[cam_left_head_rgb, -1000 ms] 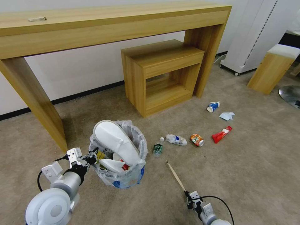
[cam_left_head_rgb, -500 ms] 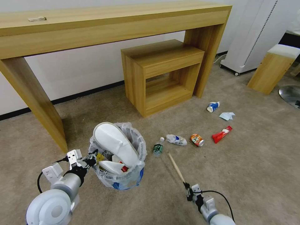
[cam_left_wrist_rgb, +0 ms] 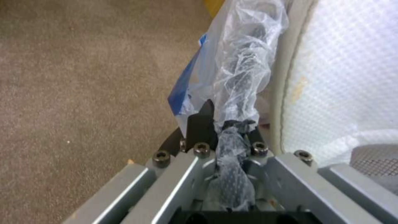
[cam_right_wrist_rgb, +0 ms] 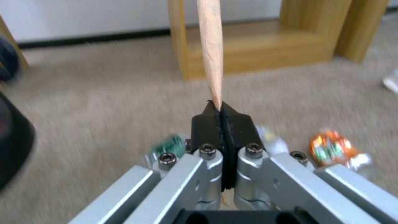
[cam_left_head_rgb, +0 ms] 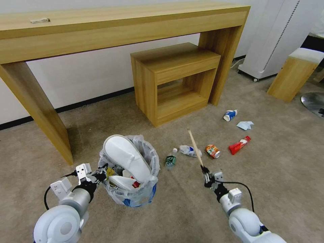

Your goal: Pick up the trash bin and place the garbage on the floor into it.

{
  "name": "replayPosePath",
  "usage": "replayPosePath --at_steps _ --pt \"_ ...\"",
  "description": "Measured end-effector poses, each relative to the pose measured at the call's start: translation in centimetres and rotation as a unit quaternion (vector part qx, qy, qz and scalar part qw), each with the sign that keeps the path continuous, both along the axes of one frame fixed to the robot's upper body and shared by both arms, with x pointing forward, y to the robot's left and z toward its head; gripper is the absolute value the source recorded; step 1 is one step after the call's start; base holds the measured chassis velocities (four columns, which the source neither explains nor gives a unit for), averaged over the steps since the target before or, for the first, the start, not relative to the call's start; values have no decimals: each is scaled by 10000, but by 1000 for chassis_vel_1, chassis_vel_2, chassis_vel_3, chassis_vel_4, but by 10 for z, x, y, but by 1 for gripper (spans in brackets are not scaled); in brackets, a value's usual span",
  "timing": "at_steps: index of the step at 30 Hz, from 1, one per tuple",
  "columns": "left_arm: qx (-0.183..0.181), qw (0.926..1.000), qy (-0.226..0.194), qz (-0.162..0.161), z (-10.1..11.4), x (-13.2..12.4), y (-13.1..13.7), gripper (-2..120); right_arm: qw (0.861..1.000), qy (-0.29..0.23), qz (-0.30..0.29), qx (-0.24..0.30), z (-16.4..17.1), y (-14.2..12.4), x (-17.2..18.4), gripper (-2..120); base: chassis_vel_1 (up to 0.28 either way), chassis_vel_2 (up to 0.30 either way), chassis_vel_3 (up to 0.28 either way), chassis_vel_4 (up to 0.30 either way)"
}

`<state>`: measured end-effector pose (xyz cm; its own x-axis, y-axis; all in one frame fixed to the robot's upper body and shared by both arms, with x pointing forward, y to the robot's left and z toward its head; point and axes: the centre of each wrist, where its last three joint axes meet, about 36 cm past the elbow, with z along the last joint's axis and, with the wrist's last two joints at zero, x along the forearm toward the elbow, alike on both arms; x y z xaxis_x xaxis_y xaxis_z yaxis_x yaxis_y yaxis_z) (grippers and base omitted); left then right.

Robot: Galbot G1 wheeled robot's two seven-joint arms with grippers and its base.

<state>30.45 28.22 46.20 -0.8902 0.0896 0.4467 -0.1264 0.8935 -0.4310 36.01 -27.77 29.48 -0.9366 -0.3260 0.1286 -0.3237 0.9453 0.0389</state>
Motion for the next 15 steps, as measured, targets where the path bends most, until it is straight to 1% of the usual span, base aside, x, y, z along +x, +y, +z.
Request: replayPosePath --at_steps 2,5,7,9,11,13,15 --pt "4 10000 8 -8 -1 0 -1 1 10000 -67 35 44 5 2 1 0 0 0 0 0" --pt "9 10000 35 -38 -3 0 -3 1 9992 -300 175 200 25 12 5 0 0 0 0 0" --pt "7 10000 41 -45 -3 0 -3 1 9989 -346 210 234 29 14 5 0 0 0 0 0" --pt "1 9999 70 -80 -4 -1 -5 1 9972 -544 359 370 47 23 8 0 0 0 0 0" --pt "-2 9999 76 -88 -4 -1 -6 1 9967 -585 392 402 51 24 9 0 0 0 0 0" --pt "-6 9999 112 -127 -6 -1 -8 1 9939 -777 536 567 68 34 14 0 0 0 0 0" --pt "-3 9998 130 -145 -7 -1 -9 1 9925 -851 597 648 75 39 16 0 0 0 0 0"
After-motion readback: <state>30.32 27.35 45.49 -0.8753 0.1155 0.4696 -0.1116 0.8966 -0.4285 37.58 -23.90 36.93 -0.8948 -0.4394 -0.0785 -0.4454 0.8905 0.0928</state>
